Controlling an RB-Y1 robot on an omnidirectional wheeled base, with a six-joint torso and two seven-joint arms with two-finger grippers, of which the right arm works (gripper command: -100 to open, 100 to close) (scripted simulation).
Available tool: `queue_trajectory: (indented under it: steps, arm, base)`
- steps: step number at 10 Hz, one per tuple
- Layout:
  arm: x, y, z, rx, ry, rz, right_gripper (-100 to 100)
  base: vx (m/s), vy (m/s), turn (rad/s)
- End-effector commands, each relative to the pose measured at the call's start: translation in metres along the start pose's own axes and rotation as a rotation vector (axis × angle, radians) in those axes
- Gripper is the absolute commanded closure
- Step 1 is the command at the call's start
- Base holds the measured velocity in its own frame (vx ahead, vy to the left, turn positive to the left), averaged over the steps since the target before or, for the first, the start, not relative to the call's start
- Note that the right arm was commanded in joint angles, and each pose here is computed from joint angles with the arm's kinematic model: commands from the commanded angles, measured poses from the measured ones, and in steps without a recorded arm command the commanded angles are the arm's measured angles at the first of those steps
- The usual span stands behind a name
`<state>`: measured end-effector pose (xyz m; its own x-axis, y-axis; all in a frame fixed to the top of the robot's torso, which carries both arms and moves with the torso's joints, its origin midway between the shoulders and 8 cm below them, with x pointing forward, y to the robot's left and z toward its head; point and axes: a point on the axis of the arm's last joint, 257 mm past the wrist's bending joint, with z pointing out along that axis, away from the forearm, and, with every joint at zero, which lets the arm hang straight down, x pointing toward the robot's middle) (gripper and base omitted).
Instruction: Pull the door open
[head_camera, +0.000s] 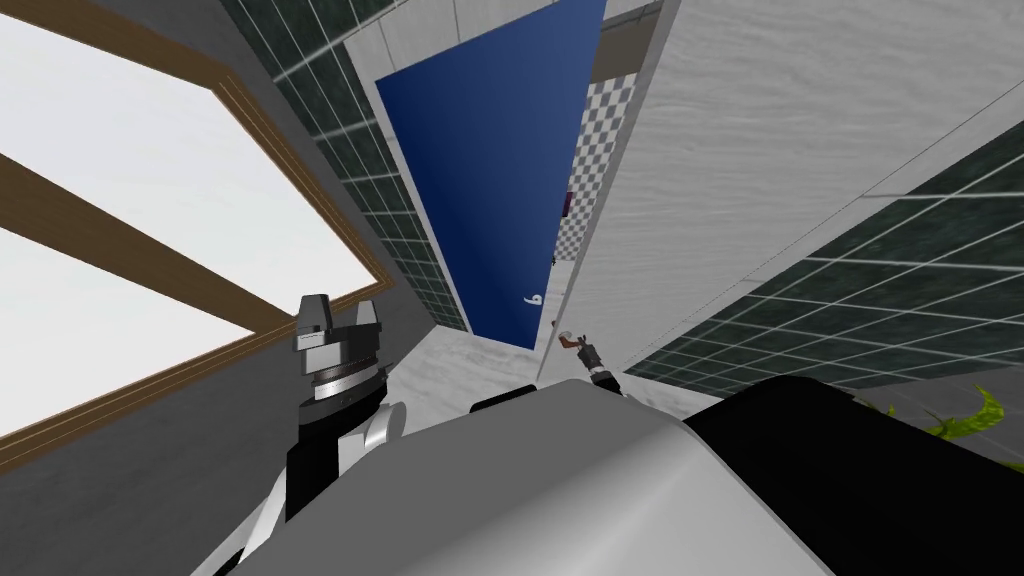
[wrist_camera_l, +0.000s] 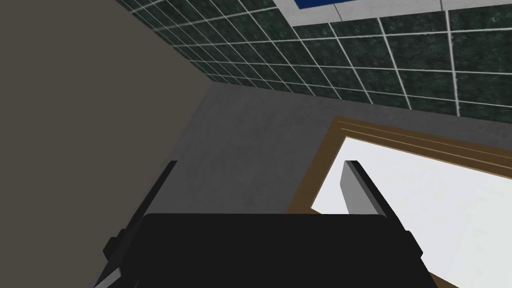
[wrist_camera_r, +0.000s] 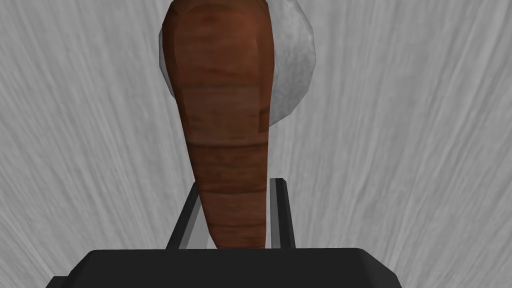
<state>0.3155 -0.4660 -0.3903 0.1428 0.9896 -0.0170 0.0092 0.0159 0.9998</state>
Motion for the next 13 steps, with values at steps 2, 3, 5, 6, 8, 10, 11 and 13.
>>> queue_trajectory:
  steps: [2,3,5,6,8,10,11,13]
  arm:
    - [0.014,-0.001,-0.0107,-0.008,0.046,0.014,100]
    - [0.014,-0.001,-0.0125,-0.008,0.05,0.015,100]
    - [0.004,-0.001,-0.0212,0.0,0.042,0.005,100]
    - [0.005,-0.001,-0.0245,-0.001,0.049,0.006,100]
    - [0.006,-0.002,-0.0324,-0.004,0.067,0.008,100]
    - [0.008,-0.002,-0.0409,-0.006,0.086,0.011,100]
    - [0.009,-0.002,-0.0449,-0.006,0.095,0.012,100]
    - [0.01,-0.001,-0.0501,-0.007,0.106,0.014,100]
  base:
    - [-0.156,-0.032,0.088]
    - [-0.128,-0.025,0.075]
    - [-0.089,-0.015,0.071]
    - [-0.209,-0.039,0.205]
    - [-0.213,-0.057,0.176]
    - [-0.227,-0.062,0.158]
    - [-0.231,-0.061,0.162]
    - [-0.167,-0.037,0.123]
